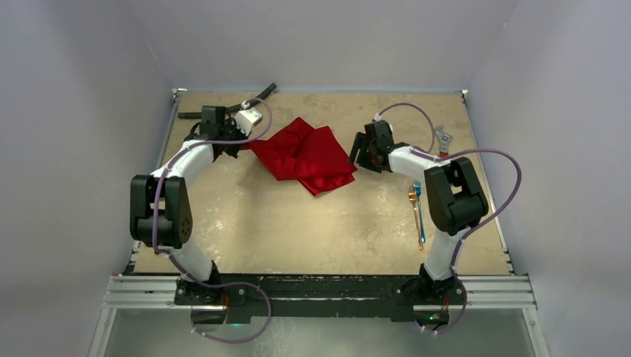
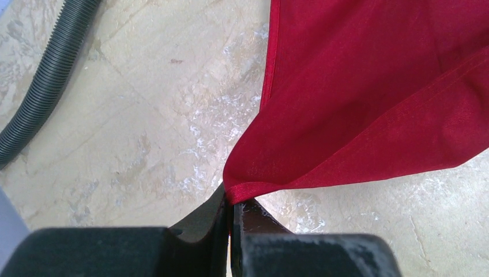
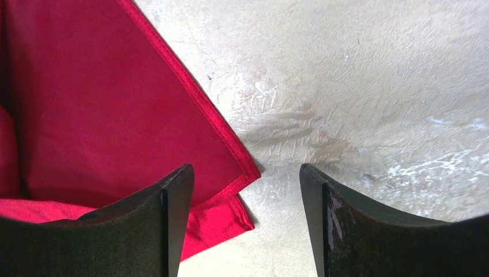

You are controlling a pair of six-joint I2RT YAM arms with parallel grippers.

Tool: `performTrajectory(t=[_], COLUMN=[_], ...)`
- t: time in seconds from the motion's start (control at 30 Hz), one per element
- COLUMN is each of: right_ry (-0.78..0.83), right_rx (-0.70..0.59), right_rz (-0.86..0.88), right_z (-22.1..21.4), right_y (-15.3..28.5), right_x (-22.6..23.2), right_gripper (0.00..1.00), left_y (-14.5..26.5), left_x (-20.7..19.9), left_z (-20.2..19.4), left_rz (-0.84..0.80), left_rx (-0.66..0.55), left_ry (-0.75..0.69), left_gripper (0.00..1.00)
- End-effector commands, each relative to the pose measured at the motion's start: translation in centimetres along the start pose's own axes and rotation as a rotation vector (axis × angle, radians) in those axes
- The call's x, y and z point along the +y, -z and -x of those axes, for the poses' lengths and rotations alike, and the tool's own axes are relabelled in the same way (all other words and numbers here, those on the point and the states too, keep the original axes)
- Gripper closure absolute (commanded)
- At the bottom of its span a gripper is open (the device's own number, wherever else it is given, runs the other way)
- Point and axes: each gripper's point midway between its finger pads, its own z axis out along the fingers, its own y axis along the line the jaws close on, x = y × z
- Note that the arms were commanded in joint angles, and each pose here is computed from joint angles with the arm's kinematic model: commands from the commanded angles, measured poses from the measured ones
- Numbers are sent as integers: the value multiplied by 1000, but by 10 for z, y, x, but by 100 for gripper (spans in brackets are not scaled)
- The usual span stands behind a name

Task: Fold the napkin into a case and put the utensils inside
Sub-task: Pick up the crumpled napkin from the center of the board.

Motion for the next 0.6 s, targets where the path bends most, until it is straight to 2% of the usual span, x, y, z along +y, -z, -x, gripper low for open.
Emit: performTrajectory(t=[0.0,0.07,0.17,0.27,0.43,0.57], right_ry=[252,476,796,976,1115,1150], right_rx=[-146,-225,-341,-305,-132,-70], right_rz=[141,215,334,427,516,530], right_z=[34,36,31,10,-32,-43], right_y=[31,47,77,82,55,39], right_x=[28,40,57,59,55,55], right_gripper=[31,32,27,25,28,31], left_y=[0,0,0,1,2,7], left_x=[-1,1,6,11,17,22], left_z=[6,8,14,18,26,33], left_rz=[-19,-18,-7,2,10,27], left_rx=[-25,-26,-32,-35,-42,-50], left_ry=[42,36,27,22,4,-18], left_gripper=[100,100,100,100,100,100])
